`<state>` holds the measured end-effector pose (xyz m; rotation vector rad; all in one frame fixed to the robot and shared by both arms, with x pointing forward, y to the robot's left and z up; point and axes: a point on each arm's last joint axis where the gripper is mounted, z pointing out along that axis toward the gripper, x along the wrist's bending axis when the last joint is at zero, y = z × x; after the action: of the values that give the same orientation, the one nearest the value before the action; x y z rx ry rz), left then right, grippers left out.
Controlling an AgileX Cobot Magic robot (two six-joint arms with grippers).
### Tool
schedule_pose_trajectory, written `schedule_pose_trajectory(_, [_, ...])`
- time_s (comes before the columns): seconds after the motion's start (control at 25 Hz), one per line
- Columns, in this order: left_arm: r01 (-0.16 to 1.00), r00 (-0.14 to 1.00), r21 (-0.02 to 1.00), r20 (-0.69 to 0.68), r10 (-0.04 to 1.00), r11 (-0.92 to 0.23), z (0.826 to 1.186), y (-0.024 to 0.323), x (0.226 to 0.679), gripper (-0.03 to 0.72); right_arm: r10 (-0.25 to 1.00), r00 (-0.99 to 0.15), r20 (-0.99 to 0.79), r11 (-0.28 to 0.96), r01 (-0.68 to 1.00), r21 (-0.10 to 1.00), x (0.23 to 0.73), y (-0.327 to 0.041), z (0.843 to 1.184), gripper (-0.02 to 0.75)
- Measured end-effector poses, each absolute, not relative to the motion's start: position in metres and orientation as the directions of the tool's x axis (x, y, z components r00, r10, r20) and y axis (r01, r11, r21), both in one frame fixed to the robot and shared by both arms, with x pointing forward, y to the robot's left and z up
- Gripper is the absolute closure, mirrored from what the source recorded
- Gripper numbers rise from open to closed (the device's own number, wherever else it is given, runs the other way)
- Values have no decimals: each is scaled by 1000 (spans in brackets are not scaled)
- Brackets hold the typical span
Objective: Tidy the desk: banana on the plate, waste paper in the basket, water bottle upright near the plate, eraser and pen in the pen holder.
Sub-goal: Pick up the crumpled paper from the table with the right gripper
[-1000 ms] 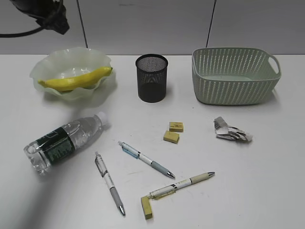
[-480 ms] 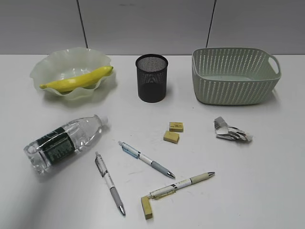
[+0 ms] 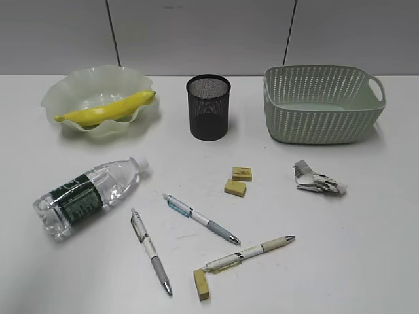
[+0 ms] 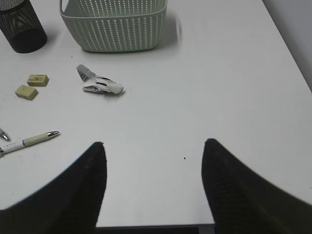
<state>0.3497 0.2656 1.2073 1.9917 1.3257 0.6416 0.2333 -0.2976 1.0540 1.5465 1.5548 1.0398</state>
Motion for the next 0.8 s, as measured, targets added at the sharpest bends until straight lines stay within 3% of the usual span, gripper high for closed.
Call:
schedule_pose_trajectory(0.32, [581, 346, 781, 16, 938, -228, 1127, 289, 266, 258, 997, -43, 59, -35, 436, 899, 233, -298, 1054, 248])
schedule_pose_trajectory(0.56, [504, 339, 840, 20, 940, -200, 1068, 295, 244, 258, 997, -44, 61, -36, 436, 899, 233, -297, 1054, 248])
schedule_pose_trajectory(0.8, [418, 335, 892, 25, 942, -172, 1063, 299, 233, 259, 997, -45, 63, -37, 435, 900, 233, -297, 1054, 248])
